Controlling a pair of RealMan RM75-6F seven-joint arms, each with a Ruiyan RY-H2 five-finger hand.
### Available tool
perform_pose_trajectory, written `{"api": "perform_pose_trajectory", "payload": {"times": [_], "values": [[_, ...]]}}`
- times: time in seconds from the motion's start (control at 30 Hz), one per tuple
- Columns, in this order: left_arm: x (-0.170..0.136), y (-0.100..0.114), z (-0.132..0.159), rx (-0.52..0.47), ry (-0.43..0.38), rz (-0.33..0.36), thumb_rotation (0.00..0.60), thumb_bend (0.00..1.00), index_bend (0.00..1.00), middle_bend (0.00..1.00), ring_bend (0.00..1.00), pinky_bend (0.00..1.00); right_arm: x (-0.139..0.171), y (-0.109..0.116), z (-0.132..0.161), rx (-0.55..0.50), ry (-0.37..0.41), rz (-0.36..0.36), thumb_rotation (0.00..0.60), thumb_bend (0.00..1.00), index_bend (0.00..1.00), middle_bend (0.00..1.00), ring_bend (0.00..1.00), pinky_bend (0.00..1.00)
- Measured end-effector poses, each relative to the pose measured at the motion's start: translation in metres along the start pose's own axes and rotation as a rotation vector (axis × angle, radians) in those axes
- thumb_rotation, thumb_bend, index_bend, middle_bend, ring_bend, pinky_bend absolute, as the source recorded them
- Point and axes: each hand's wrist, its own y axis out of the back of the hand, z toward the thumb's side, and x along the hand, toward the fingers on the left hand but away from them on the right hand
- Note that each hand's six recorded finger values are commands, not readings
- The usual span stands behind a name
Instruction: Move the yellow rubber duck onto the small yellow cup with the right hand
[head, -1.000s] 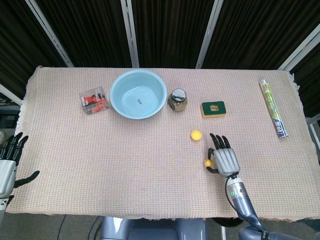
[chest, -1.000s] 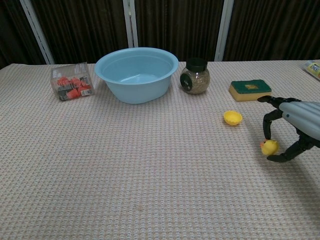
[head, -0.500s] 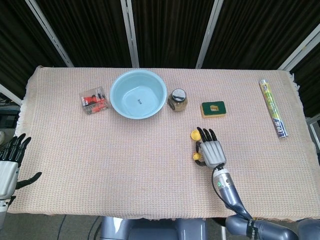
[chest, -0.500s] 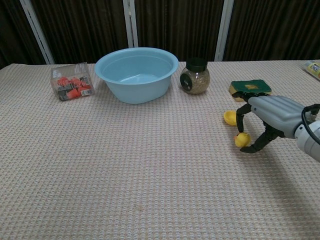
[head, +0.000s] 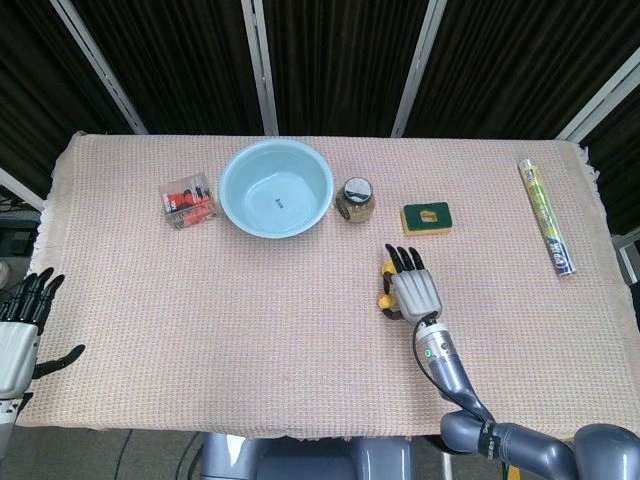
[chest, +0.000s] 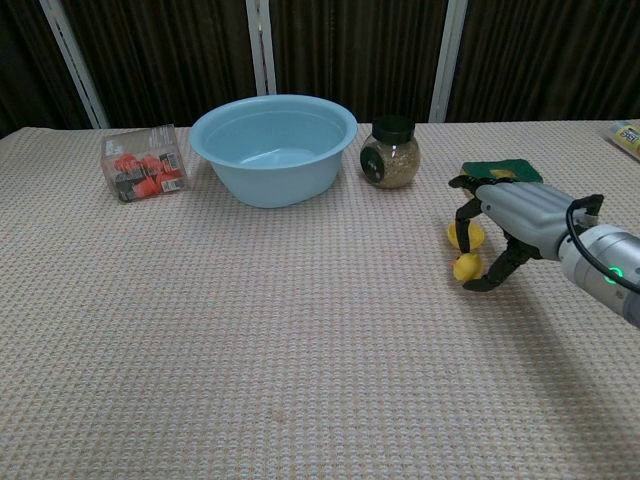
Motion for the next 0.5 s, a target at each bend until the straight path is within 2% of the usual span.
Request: {"api": "perform_pose_trajectory", "payload": {"times": [0.5], "values": [[-0.001,-0.001,0.001,0.005,0.000,-0.010,0.600,0.00,0.00,0.00,0.00,0.20,-0.008,0.016,-0.020,0.007,-0.045,-0.029,0.600,0.14,0.56,0.00,0.00,0.00]]}}
